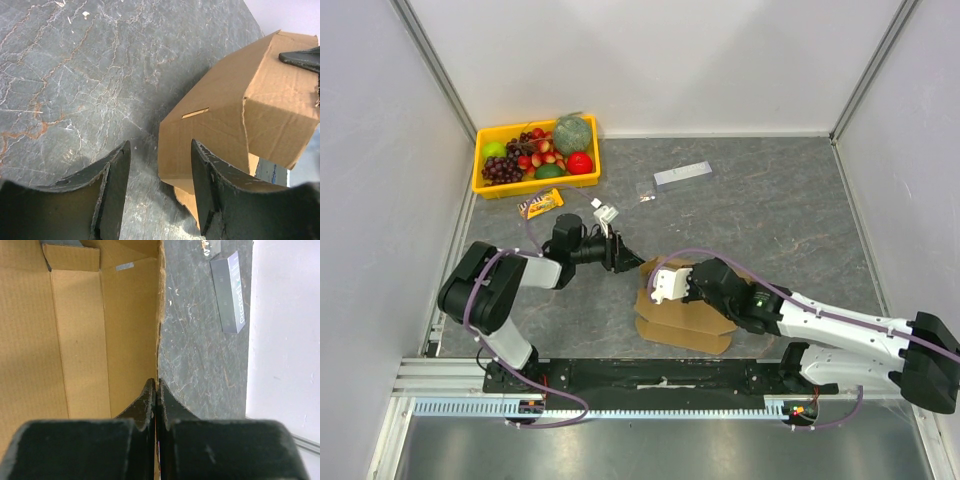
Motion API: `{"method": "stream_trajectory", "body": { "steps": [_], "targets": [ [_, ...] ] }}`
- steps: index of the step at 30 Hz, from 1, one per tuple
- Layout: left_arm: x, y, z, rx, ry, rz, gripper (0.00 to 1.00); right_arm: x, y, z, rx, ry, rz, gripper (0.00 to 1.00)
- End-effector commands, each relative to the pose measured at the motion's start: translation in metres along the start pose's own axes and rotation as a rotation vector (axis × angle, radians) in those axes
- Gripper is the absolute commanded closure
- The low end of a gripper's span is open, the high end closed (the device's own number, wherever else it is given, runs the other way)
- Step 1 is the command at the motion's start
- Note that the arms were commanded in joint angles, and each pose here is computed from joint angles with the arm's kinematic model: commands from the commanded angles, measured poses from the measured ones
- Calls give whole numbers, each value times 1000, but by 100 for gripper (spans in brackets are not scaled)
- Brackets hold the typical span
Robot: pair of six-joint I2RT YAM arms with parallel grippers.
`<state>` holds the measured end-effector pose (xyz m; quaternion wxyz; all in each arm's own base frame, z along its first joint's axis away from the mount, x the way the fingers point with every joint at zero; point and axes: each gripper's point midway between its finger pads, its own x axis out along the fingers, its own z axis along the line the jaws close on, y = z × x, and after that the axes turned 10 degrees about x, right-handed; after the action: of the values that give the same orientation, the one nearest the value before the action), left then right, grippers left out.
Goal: Fold the paper box
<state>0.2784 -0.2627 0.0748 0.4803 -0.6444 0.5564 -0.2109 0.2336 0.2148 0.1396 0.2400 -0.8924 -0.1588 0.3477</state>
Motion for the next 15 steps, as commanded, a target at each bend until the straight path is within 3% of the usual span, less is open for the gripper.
{"method": "stream_trajectory", "body": {
  "steps": [1,15],
  "targets": [
    [4,-9,10,40,-12,-11,42,1,8,1,8,6,31,100],
    [8,-9,13,32,14,2,39,9,22,3,-19,65,45,100]
  ]
}}
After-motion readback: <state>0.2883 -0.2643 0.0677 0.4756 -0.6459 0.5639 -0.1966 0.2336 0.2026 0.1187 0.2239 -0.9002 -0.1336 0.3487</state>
